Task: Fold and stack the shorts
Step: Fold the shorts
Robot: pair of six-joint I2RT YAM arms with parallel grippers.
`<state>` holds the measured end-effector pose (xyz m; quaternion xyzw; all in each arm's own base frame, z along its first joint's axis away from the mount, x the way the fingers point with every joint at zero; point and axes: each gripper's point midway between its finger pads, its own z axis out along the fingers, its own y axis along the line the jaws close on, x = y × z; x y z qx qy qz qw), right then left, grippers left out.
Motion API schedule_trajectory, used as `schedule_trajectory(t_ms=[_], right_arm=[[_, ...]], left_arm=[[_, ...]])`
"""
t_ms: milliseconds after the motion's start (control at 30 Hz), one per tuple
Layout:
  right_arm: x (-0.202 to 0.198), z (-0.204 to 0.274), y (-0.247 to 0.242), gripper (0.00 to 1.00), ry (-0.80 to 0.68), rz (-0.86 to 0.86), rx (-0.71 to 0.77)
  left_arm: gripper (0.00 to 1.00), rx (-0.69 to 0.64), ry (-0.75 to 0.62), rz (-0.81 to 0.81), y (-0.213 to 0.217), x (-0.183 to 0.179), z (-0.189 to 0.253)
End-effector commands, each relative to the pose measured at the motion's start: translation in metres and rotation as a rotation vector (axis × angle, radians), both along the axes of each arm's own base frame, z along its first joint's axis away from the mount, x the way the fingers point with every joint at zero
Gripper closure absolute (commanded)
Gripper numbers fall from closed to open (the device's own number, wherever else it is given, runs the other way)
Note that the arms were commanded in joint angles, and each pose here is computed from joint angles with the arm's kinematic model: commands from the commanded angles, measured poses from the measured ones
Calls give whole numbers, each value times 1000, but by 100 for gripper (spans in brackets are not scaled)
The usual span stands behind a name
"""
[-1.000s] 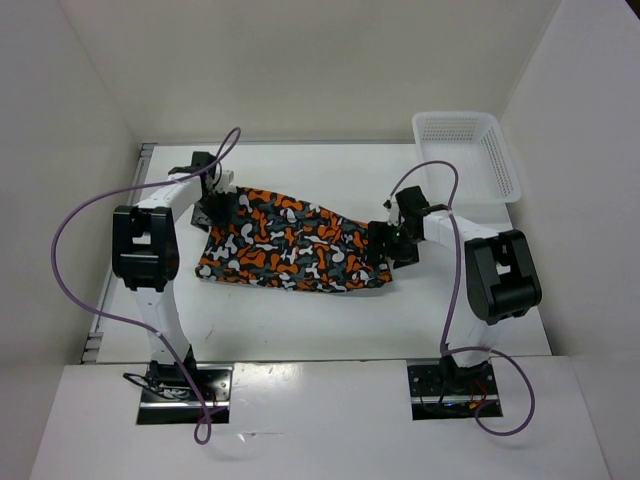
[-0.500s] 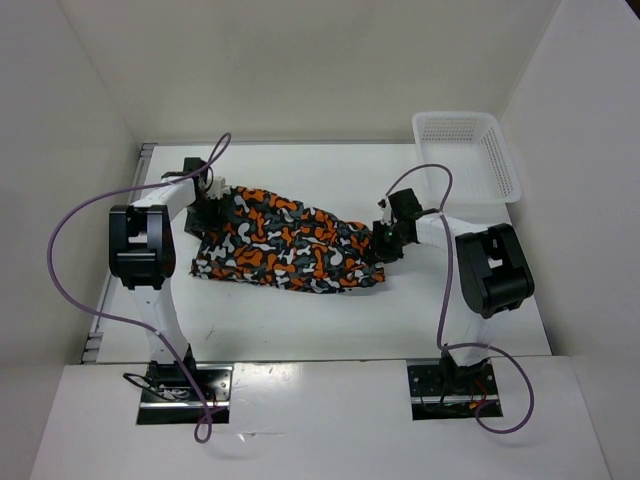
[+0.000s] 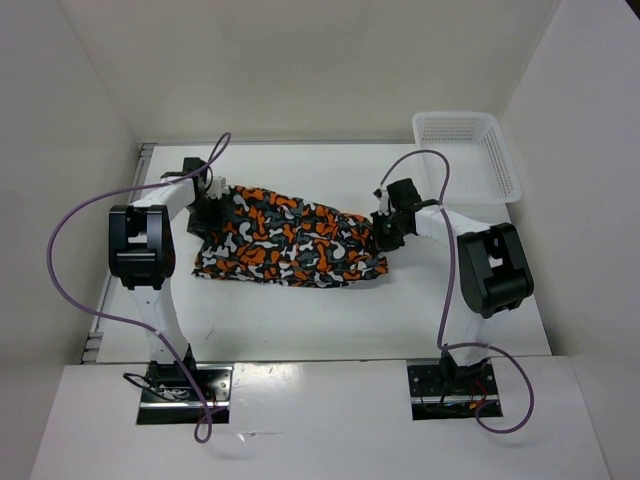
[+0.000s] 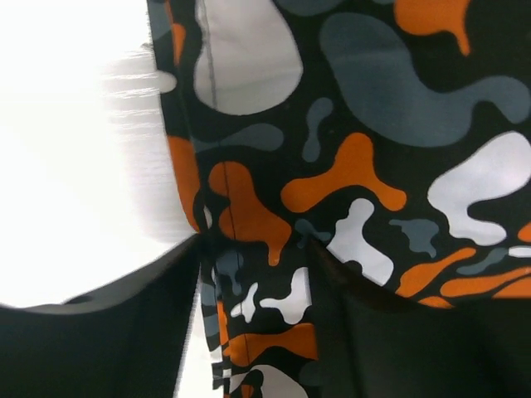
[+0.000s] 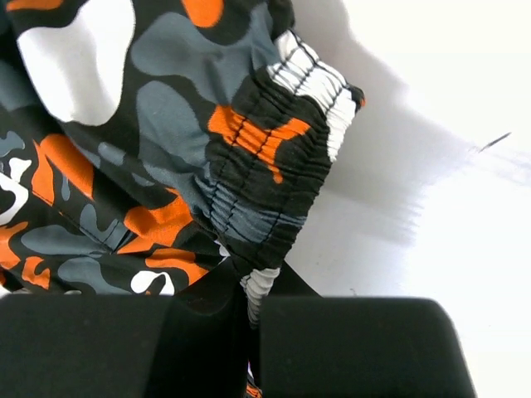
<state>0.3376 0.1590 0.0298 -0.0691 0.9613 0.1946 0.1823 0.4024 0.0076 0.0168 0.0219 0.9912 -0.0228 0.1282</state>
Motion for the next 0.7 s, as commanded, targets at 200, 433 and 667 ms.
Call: schedule_trajectory(t_ms=[200,433,667], right_arm=[[18,58,-36,100,-195,74,-218],[25,116,-64,100,-272,96,-337],[36,153,-87,100,-286,89,-476]], left_arm=[[66,-224,44,-111,-63,-18,0],[65,-246,-17,-263,-121,-17,17],[65,-331,-52,-363,-163,-22,29]])
